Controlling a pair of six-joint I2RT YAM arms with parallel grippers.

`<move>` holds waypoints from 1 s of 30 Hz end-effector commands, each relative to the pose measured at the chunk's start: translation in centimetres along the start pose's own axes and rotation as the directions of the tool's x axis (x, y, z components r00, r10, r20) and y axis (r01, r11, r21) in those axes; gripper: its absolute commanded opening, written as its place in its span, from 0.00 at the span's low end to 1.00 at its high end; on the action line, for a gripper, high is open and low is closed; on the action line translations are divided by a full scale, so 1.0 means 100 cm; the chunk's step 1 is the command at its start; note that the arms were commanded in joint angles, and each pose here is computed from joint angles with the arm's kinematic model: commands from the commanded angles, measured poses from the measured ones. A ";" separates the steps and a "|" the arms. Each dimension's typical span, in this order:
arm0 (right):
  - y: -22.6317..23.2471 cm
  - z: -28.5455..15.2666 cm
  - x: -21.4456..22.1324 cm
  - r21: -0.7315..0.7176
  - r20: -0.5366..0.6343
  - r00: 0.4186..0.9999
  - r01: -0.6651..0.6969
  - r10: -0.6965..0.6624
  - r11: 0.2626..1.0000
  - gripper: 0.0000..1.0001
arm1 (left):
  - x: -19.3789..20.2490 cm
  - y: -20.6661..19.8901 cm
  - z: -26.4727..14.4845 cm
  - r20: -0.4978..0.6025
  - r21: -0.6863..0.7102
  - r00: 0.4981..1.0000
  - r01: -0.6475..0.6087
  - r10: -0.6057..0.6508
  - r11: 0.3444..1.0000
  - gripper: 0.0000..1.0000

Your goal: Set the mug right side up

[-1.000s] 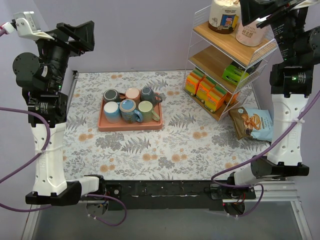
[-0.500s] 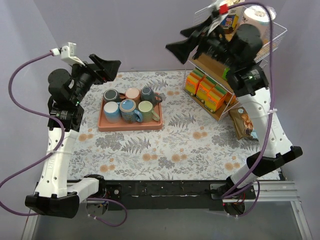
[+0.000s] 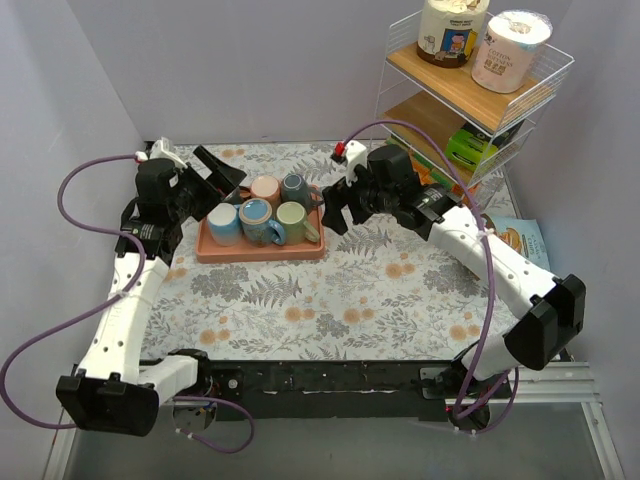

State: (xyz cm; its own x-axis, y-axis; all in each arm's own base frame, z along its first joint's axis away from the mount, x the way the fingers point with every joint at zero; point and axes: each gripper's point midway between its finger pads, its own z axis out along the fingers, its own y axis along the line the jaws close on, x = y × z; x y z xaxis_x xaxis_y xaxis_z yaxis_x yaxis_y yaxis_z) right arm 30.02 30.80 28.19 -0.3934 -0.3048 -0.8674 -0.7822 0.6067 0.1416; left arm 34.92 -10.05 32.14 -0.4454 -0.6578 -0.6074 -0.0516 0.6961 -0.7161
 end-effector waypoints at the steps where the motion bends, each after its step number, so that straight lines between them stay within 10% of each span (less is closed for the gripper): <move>1: -0.004 0.021 0.020 0.038 -0.021 0.999 0.037 -0.037 0.999 0.87 | -0.010 -0.001 -0.031 0.104 0.000 0.994 0.020 -0.020 1.000 0.98; 9: -0.006 0.089 0.050 -0.022 -0.142 0.989 0.029 -0.032 0.999 0.76 | 0.009 0.014 -0.028 0.058 -0.033 0.993 0.106 -0.104 0.994 0.98; 16: -0.015 0.123 0.072 -0.005 -0.174 0.984 0.035 -0.036 0.999 0.73 | 0.086 0.022 -0.042 -0.239 0.012 0.960 0.149 -0.142 0.989 0.98; 30: -0.035 0.167 0.089 0.013 -0.207 0.975 0.090 -0.085 0.996 0.61 | 0.084 0.012 -0.070 -0.165 0.109 0.978 0.143 -0.124 0.984 0.98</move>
State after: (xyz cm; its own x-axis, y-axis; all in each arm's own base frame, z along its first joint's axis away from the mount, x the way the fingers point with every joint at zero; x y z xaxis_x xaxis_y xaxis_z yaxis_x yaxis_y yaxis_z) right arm 34.94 36.41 9.61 -0.4935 -0.5303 -0.6894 -0.7928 0.6002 0.1059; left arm 24.61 -11.89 29.11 -0.5287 -0.7105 -0.4645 -0.0256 0.5603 -0.8279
